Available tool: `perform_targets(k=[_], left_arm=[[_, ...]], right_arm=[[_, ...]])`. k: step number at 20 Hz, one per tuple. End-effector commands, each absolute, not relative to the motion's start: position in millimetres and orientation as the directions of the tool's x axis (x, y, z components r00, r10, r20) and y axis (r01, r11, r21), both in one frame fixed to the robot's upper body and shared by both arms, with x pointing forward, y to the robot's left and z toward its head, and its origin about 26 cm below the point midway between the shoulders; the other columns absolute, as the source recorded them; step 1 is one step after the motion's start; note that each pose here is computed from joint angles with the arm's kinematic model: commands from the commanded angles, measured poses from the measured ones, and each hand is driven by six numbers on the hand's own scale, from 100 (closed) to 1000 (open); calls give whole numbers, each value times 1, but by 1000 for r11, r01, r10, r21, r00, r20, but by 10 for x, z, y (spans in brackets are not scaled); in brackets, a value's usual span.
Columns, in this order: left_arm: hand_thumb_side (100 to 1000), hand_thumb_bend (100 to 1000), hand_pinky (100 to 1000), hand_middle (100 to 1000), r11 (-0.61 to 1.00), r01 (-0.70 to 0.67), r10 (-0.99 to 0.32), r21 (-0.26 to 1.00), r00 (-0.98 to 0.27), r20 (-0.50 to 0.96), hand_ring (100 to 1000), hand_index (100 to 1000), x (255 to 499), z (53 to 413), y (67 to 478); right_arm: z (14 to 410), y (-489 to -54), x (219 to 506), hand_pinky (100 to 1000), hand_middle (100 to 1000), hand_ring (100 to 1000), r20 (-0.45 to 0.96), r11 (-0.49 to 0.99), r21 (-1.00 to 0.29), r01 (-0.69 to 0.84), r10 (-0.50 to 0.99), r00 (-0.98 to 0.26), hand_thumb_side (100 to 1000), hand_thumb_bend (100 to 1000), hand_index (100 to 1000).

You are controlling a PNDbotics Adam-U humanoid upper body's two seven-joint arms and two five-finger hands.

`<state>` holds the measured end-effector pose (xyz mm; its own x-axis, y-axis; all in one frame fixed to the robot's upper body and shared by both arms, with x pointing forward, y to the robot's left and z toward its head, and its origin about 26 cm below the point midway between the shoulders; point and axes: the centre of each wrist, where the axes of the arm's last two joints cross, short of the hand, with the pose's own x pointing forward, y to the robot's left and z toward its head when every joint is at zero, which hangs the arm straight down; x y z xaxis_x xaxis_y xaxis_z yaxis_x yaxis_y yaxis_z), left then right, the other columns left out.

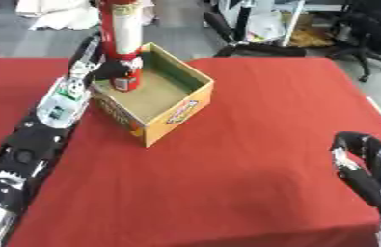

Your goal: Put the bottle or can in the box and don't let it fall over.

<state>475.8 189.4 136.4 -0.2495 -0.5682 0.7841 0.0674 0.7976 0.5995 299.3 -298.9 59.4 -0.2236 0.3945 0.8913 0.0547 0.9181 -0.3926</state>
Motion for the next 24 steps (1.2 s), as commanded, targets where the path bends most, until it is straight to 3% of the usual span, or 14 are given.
perform_targets(k=[1,4,5,9,11,15,20,24], left_arm=[[780,582,966,864,700,40,-675,713,-289,679,936,921,4817,1399,1846],[821,698,976,888,603,29,-757,797,-293,584,946,998,4817,1294,1874],[854,766,981,897,589,27,-768,808,-294,569,949,1000,4814,1270,1893],[983,889,991,910,584,0,-777,812,-288,559,955,1000,4803,1254,1984],[986,881,994,912,600,-24,-768,800,-297,567,958,1000,4786,1311,2054],[907,822,999,906,671,-111,-716,733,-355,601,960,1000,4618,1555,2237],[872,758,994,896,774,-123,-593,621,-485,643,956,1000,4073,1781,2513],[800,618,988,891,809,-148,-558,568,-496,665,953,1000,3568,1740,2803]], right_arm=[[643,-3002,3008,894,739,789,885,916,-397,50,397,-241,437,100,683],[634,-3008,3004,894,739,789,887,917,-396,52,396,-238,439,100,683],[635,-3008,3004,894,739,789,887,917,-395,54,396,-238,442,100,683],[640,-3005,3006,894,739,789,887,917,-394,54,395,-240,446,100,683],[644,-3008,3007,894,739,790,886,917,-394,57,396,-240,448,100,683],[655,-3045,3000,895,739,790,885,915,-397,76,403,-234,451,100,684],[690,-3090,3000,895,739,790,879,909,-405,99,417,-234,454,100,684],[701,-3114,2991,895,738,789,879,909,-402,111,417,-232,465,100,684]])
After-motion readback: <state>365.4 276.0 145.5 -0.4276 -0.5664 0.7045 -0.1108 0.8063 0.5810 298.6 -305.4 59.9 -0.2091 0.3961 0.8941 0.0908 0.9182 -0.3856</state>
